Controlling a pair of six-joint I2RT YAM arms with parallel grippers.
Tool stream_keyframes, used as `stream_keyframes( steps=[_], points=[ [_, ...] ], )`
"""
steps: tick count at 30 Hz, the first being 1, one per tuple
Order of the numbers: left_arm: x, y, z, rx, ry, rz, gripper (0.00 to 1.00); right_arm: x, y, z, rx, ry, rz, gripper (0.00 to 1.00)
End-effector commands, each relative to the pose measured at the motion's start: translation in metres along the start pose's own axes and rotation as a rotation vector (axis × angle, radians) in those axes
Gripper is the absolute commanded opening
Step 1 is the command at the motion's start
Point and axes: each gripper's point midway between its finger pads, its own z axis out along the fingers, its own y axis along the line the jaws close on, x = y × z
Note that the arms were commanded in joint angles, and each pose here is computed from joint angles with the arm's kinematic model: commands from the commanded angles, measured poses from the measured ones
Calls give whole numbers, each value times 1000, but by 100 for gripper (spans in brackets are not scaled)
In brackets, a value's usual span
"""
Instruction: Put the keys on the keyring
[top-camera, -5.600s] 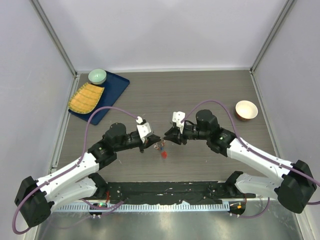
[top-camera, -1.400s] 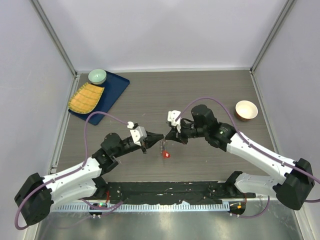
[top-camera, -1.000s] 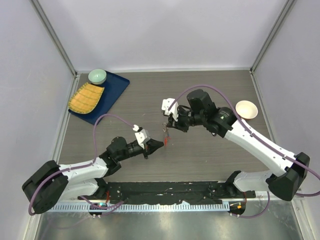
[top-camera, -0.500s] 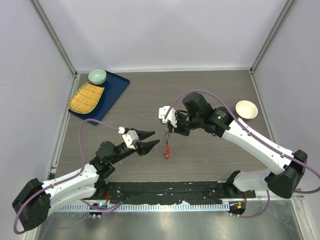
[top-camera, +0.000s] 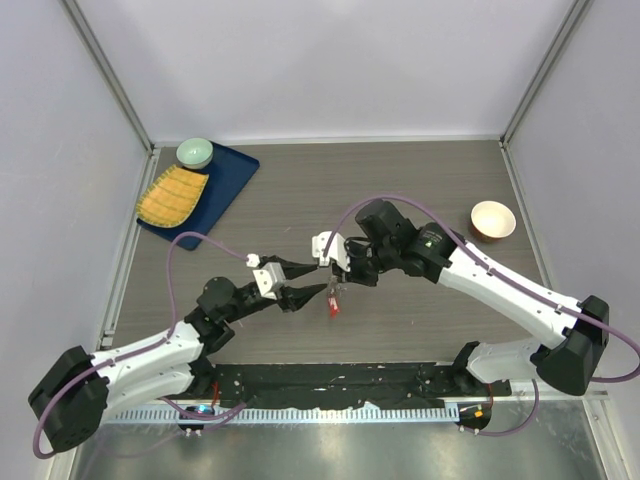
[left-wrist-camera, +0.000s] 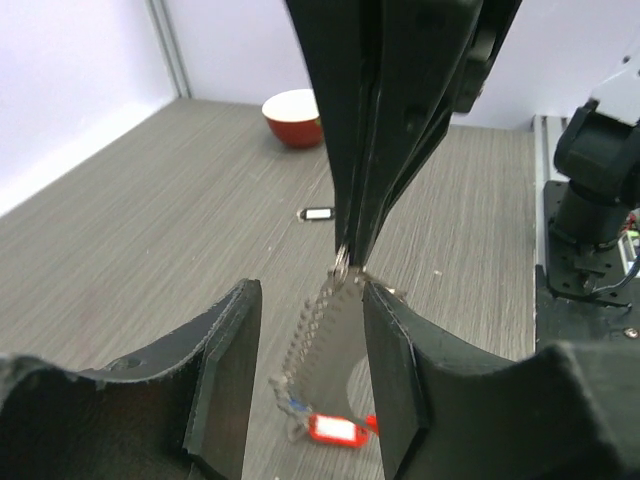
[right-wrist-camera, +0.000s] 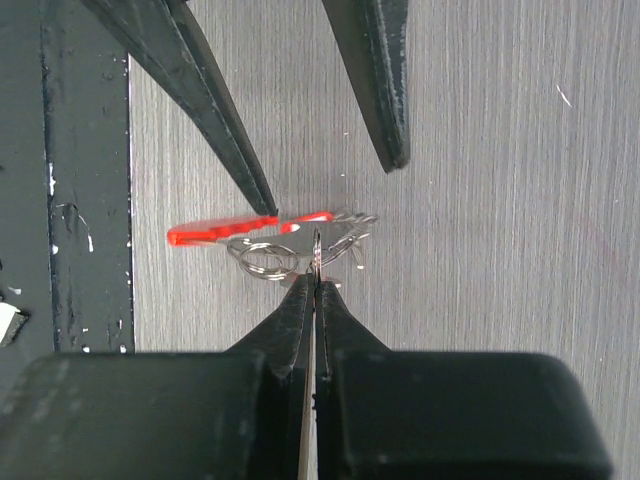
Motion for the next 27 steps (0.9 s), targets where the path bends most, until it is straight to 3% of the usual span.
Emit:
stream_keyframes(
  steps=[1,9,19,27],
  points=[
    [-48,-9,12,82,-138,74,48,-14,-1,1,1,-44,-27,1],
    [-37,-12,18,114,-96,54,41,-18,1,3,-7,-58,-39,1],
    [-33,-11,23,119,-76,39,26,-21,5,5,-18,-65,-48,1],
    [-23,-11,24,126,-24,21,22,-23,4,5,-15,-72,-52,1]
  ],
)
